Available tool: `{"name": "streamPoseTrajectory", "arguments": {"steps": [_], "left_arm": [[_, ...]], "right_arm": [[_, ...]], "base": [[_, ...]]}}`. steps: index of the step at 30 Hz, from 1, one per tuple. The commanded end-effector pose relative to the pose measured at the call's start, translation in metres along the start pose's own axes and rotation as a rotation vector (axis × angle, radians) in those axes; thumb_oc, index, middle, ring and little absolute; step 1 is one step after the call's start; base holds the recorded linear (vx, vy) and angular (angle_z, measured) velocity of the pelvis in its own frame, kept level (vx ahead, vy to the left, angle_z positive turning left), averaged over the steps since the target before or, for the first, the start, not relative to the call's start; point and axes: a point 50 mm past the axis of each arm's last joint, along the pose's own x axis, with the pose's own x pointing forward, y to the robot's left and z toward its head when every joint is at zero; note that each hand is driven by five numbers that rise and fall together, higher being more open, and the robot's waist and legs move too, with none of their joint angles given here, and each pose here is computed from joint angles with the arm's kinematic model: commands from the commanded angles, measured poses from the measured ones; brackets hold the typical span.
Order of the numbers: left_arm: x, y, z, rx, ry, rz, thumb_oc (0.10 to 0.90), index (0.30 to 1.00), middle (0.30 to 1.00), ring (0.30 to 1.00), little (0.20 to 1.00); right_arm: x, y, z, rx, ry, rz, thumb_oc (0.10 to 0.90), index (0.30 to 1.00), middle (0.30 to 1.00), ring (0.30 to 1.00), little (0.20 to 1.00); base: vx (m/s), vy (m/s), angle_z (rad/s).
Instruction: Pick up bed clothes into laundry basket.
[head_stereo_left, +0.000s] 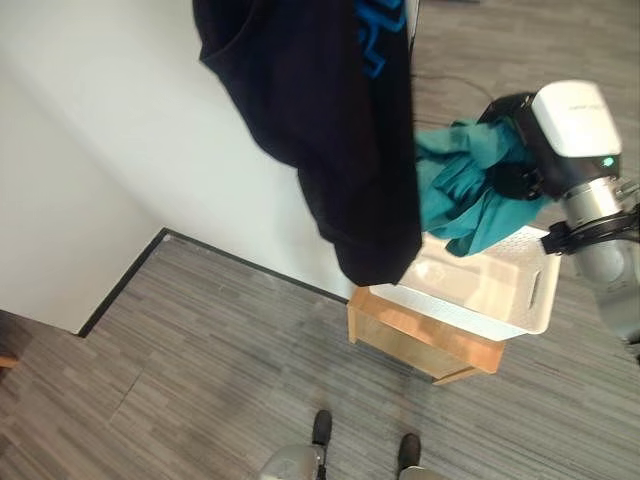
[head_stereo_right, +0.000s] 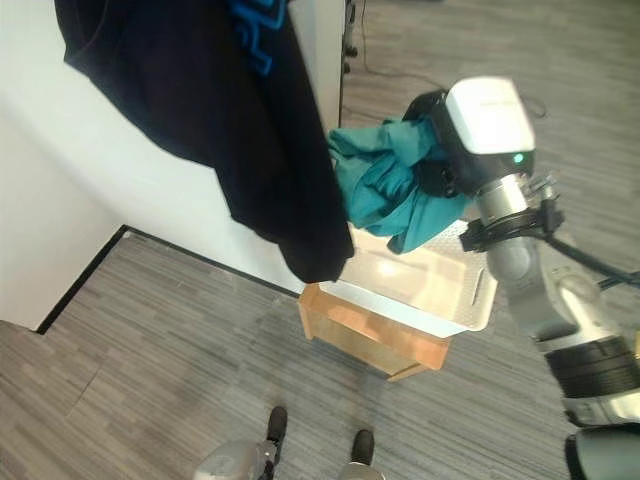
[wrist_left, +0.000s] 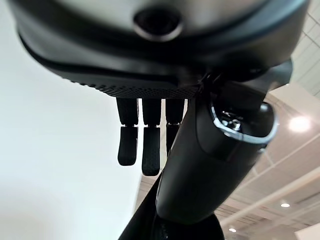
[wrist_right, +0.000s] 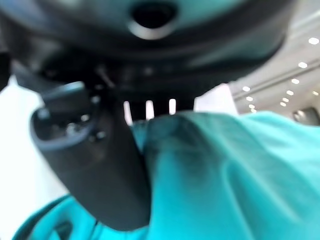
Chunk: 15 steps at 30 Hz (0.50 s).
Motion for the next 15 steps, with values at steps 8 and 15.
{"name": "streamPoseTrajectory", "arguments": {"steps": [8,15], "left_arm": [[-0.011,0.000,-0.058,-0.007,0.221,0.148,0.400,0.300,0.300,0.300,0.300],[-0.016,-0.019,-0.066,-0.067,0.256,0.141,0.400,0.300,0.300,0.300,0.300]], "right_arm": [[-0.036,0.046,-0.045,-0.077,0.211,0.141,0.400,0.300,0.300,0.300,0.300],[-0.034,0.068,-0.053,-0.067,0.284,0.191,0.400,0.300,0.300,0.300,0.300]], "base": [[0.00,-0.042,0.07],[0.00,-0.009,0.15]]}}
